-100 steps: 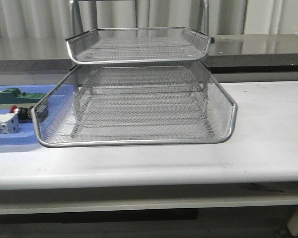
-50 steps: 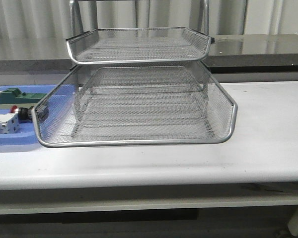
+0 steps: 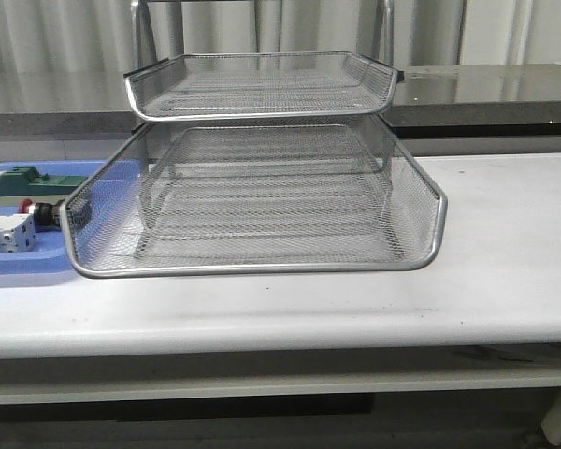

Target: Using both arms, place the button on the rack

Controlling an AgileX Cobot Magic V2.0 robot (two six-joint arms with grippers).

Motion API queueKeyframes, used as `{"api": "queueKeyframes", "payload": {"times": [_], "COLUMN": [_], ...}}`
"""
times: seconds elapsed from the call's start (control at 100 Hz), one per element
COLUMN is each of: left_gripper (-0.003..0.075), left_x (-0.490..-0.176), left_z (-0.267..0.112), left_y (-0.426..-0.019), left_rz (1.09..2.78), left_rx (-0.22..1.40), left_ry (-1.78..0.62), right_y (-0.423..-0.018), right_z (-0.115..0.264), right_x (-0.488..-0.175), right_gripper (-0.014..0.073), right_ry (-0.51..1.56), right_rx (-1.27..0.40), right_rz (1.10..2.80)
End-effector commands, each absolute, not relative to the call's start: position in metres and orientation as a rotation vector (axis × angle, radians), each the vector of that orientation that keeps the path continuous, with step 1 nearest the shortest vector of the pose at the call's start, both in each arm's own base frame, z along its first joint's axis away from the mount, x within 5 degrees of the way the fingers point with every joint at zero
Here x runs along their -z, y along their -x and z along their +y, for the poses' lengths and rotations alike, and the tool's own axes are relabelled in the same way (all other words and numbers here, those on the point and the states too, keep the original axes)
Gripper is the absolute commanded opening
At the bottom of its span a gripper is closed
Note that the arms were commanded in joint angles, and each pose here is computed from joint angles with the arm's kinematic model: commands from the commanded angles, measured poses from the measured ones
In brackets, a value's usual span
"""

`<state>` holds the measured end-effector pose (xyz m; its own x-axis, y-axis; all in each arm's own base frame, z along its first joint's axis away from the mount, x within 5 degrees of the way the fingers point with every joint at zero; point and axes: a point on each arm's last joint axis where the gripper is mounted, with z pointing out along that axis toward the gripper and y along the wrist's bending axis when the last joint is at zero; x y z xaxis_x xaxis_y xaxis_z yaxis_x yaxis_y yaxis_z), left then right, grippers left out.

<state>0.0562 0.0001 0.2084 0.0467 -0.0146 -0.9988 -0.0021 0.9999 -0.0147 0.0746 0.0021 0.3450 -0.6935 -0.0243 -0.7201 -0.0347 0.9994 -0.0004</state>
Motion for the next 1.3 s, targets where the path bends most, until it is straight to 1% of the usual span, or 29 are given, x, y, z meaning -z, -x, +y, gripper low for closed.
{"api": "queueKeyframes", "payload": {"times": [0.0,0.14,0.28,0.38,0.45,0.59,0.68,0.76,0.91,1.03,1.04,1.12,1.13,1.15,1.2,1.22,1.29], "left_gripper": [-0.0020,-0.0020,-0.0020,-0.0020,-0.0020,-0.0020,-0.0020,-0.0020,-0.0020,-0.0020,-0.0020,-0.0020,-0.0020,-0.0020,-0.0020,-0.0020,-0.0020], "left_x": [-0.207,-0.208,-0.221,-0.240,-0.254,-0.286,-0.308,-0.324,-0.357,-0.380,-0.378,-0.390,-0.388,-0.392,-0.390,-0.393,-0.389], "left_z": [0.000,0.000,0.001,0.000,0.000,-0.002,-0.003,-0.004,-0.004,-0.004,-0.004,-0.005,-0.006,-0.006,-0.006,-0.007,-0.007], "left_y": [-0.055,-0.054,-0.052,-0.048,-0.047,-0.051,-0.061,-0.076,-0.109,-0.150,-0.153,-0.182,-0.190,-0.195,-0.214,-0.222,-0.249], "left_rz": [1.436,1.432,1.395,1.368,1.383,1.475,1.543,1.614,1.689,1.786,1.802,1.881,1.925,1.937,2.020,2.038,2.119], "left_rx": [0.020,0.020,0.062,0.118,0.140,0.151,0.155,0.158,0.153,0.143,0.143,0.148,0.150,0.152,0.155,0.152,0.133], "left_ry": [0.025,0.025,0.063,0.105,0.114,0.103,0.100,0.099,0.094,0.085,0.086,0.082,0.081,0.079,0.075,0.067,0.024], "right_y": [-0.077,-0.077,-0.077,-0.077,-0.077,-0.077,-0.077,-0.077,-0.077,-0.077,-0.077,-0.077,-0.077,-0.077,-0.077,-0.077,-0.077], "right_z": [0.001,0.001,0.001,0.001,0.001,0.001,0.001,0.001,0.002,0.002,0.002,0.002,0.002,0.002,0.002,0.002,0.002], "right_x": [-0.359,-0.359,-0.359,-0.359,-0.359,-0.359,-0.359,-0.359,-0.359,-0.359,-0.359,-0.359,-0.359,-0.359,-0.359,-0.359,-0.359], "right_gripper": [-0.0071,-0.0071,-0.0071,-0.0071,-0.0071,-0.0071,-0.0071,-0.0071,-0.0071,-0.0071,-0.0071,-0.0071,-0.0071,-0.0071,-0.0071,-0.0071,-0.0071], "right_ry": [0.034,0.034,0.034,0.034,0.034,0.034,0.034,0.034,0.050,0.051,0.051,0.051,0.051,0.051,0.051,0.051,0.051], "right_rx": [0.003,0.003,0.003,0.003,0.003,0.003,0.003,0.003,-0.004,-0.004,-0.004,-0.004,-0.004,-0.004,-0.004,-0.004,-0.004], "right_rz": [2.252,2.252,2.252,2.252,2.252,2.252,2.252,2.252,2.252,2.252,2.252,2.252,2.252,2.252,2.252,2.252,2.252]}}
